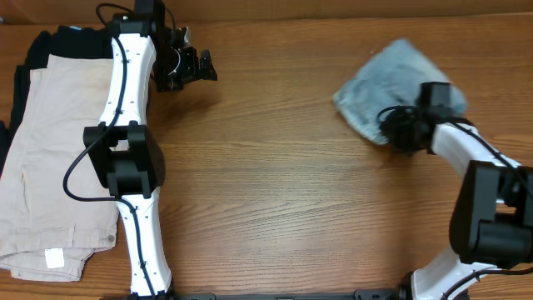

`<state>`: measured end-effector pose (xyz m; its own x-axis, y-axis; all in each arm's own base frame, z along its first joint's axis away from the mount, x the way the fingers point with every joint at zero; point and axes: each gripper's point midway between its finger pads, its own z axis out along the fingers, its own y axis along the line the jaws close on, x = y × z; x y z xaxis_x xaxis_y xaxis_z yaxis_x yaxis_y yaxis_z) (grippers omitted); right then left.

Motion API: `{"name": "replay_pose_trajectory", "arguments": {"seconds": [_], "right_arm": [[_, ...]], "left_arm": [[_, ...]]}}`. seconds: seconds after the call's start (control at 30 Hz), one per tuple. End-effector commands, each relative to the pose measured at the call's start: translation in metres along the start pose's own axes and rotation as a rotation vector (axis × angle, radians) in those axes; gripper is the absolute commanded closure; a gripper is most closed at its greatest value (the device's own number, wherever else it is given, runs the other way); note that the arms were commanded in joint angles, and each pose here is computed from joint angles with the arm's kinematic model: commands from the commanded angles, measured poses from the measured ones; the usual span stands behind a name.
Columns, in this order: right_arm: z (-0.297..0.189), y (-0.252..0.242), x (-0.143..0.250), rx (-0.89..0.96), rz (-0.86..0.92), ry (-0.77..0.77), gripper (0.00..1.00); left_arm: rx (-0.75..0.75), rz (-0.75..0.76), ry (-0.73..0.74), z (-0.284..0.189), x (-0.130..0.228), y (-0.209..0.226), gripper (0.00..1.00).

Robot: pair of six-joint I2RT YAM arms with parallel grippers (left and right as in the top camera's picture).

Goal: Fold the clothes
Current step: 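Drag the folded shorts with the right gripper to the back right corner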

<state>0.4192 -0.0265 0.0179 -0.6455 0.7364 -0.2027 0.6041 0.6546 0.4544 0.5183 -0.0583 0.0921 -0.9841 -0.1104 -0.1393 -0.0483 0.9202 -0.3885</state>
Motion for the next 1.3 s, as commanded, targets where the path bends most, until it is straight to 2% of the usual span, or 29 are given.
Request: {"name": "replay_pose_trajectory", "arguments": {"seconds": [0.0,0.17,0.33,0.5,0.8,0.9,0.93,1.03,1.1,1.27], "right_arm": [[-0.002,-0.009,-0.039,0.005,0.009,-0.146,0.96],[0.007,0.016,-0.07,-0.102,-0.04,-0.277,0.96],[0.041,0.009,-0.072,-0.109,-0.045,-0.271,0.96],[0.07,0.018,-0.075,-0.126,-0.163,-0.259,0.96],[0.093,0.061,-0.113,-0.198,-0.232,-0.38,0.96],[0.085,0.068,-0.129,-0.197,-0.257,-0.43,0.87],[0.082,0.07,-0.134,-0.202,-0.256,-0.44,0.72],[0.077,0.08,-0.137,-0.247,-0.271,-0.413,0.13],[0.074,0.09,-0.134,-0.289,-0.28,-0.368,0.0],[0.038,0.12,-0.135,-0.344,-0.293,-0.298,0.0]], "left_arm": [[0.001,0.009,-0.036,-0.006,-0.008,-0.004,0.0],[0.003,0.016,-0.049,-0.006,-0.012,-0.005,0.0],[0.004,0.02,-0.059,-0.006,-0.014,-0.005,0.0],[-0.007,0.024,-0.07,-0.006,-0.017,-0.003,0.0],[-0.047,0.028,-0.091,-0.007,-0.022,0.004,0.0],[-0.045,0.035,-0.107,-0.007,-0.026,0.003,0.0],[-0.044,0.035,-0.109,-0.007,-0.026,0.002,0.0],[-0.045,0.035,-0.11,-0.007,-0.027,0.003,0.0],[-0.045,0.035,-0.11,-0.007,-0.027,0.003,0.0],[-0.045,0.035,-0.109,-0.007,-0.026,0.003,0.0]]}}
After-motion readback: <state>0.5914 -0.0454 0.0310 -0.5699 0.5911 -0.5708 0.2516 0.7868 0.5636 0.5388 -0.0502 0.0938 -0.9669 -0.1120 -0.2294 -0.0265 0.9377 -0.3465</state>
